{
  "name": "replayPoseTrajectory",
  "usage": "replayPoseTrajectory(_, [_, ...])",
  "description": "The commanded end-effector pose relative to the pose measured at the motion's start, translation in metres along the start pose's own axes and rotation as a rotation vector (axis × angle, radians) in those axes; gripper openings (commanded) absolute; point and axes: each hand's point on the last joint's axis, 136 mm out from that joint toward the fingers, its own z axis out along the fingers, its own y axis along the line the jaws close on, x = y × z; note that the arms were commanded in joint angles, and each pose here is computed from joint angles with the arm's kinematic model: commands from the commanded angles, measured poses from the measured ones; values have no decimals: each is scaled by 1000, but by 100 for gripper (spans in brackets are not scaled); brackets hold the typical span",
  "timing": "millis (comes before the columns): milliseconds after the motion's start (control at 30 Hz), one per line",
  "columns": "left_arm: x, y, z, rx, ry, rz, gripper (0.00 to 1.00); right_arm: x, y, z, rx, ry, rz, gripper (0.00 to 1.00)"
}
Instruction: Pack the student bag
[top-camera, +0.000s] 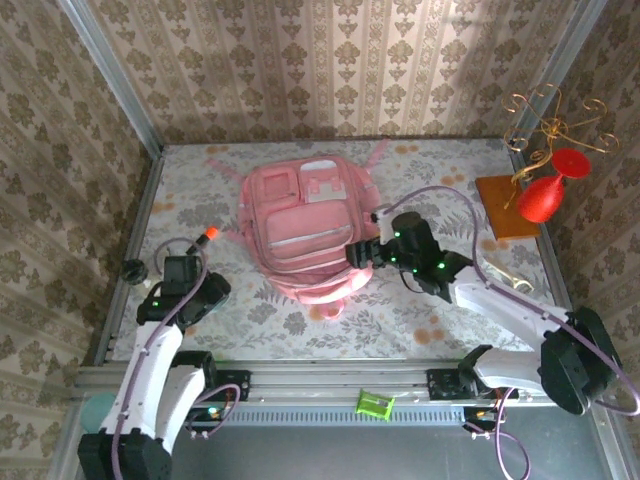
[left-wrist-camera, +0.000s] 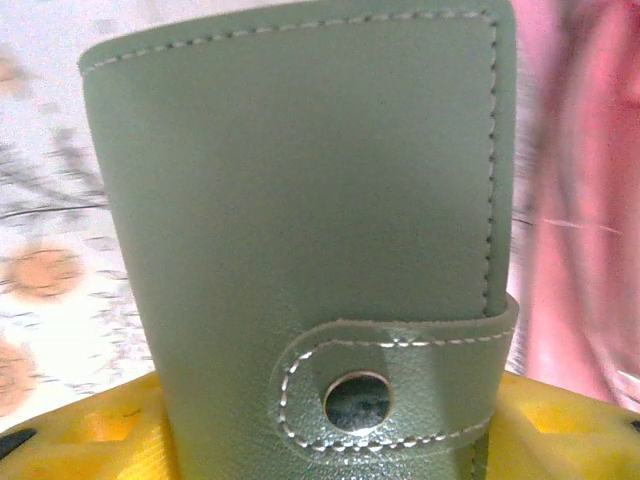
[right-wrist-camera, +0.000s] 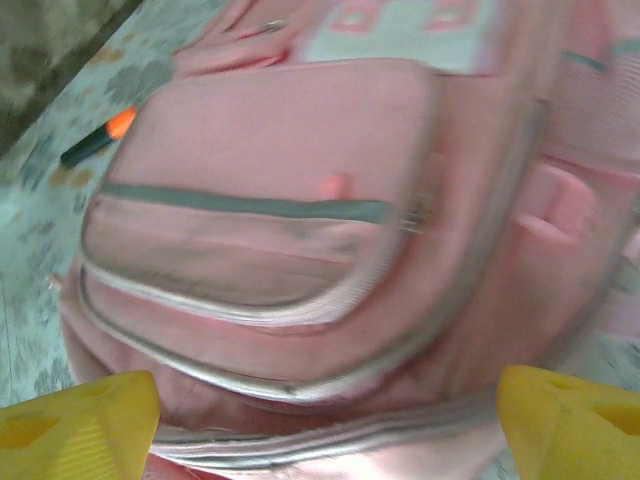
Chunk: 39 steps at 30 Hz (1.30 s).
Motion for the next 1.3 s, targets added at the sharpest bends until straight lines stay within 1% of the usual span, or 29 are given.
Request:
replayPoseTrajectory(0, [-3, -43, -18, 141, 24, 141, 51, -2, 13, 14, 6, 20, -387, 89])
replayPoseTrajectory(67, [-2, -58, -25, 166, 44, 228, 51, 3, 20, 22, 14, 48, -607, 89])
replayPoseTrajectory(133, [-3, -67, -31, 177, 48, 295, 51, 10, 23, 30, 24, 79, -789, 90])
replayPoseTrajectory(200, [-5, -74, -36, 201, 44, 329, 51, 13, 16, 39, 65, 115, -898, 91])
replayPoseTrajectory(267, [-5, -79, -38, 228, 43, 350, 51, 12, 15, 45, 59, 145, -972, 92])
replayPoseTrajectory(367, [-3, -83, -38, 252, 50, 369, 51, 15, 20, 53, 24, 187, -1042, 94])
replayPoseTrajectory(533, [2, -85, -37, 276, 71, 386, 51, 18, 24, 71, -10, 229, -1096, 95])
replayPoseTrajectory(667, [4, -87, -38, 289, 75, 397, 51, 19, 29, 83, -15, 238, -1170, 92])
replayPoseTrajectory(767, [5, -87, -38, 295, 78, 397, 51, 18, 35, 86, -28, 224, -1215, 88])
replayPoseTrajectory(833, [6, -87, -36, 299, 81, 394, 51, 19, 36, 91, -32, 211, -1241, 82])
replayPoseTrajectory(900, [7, -88, -35, 306, 81, 389, 51, 18, 36, 92, -15, 203, -1275, 73])
replayPoseTrajectory(933, [7, -89, -35, 308, 82, 388, 51, 16, 36, 92, -1, 189, -1283, 66])
replayPoseTrajectory(1000, [8, -88, -34, 309, 85, 389, 51, 10, 38, 91, 21, 149, -1300, 49])
replayPoseTrajectory(1133, [10, -90, -33, 318, 87, 391, 51, -3, 44, 85, 54, 92, -1319, 23])
replayPoseTrajectory(1167, [10, -93, -34, 331, 82, 398, 51, -8, 46, 83, 60, 83, -1315, 18])
replayPoseTrajectory(1267, [12, -106, -39, 396, 62, 417, 51, -26, 50, 75, 83, 46, -1251, 10])
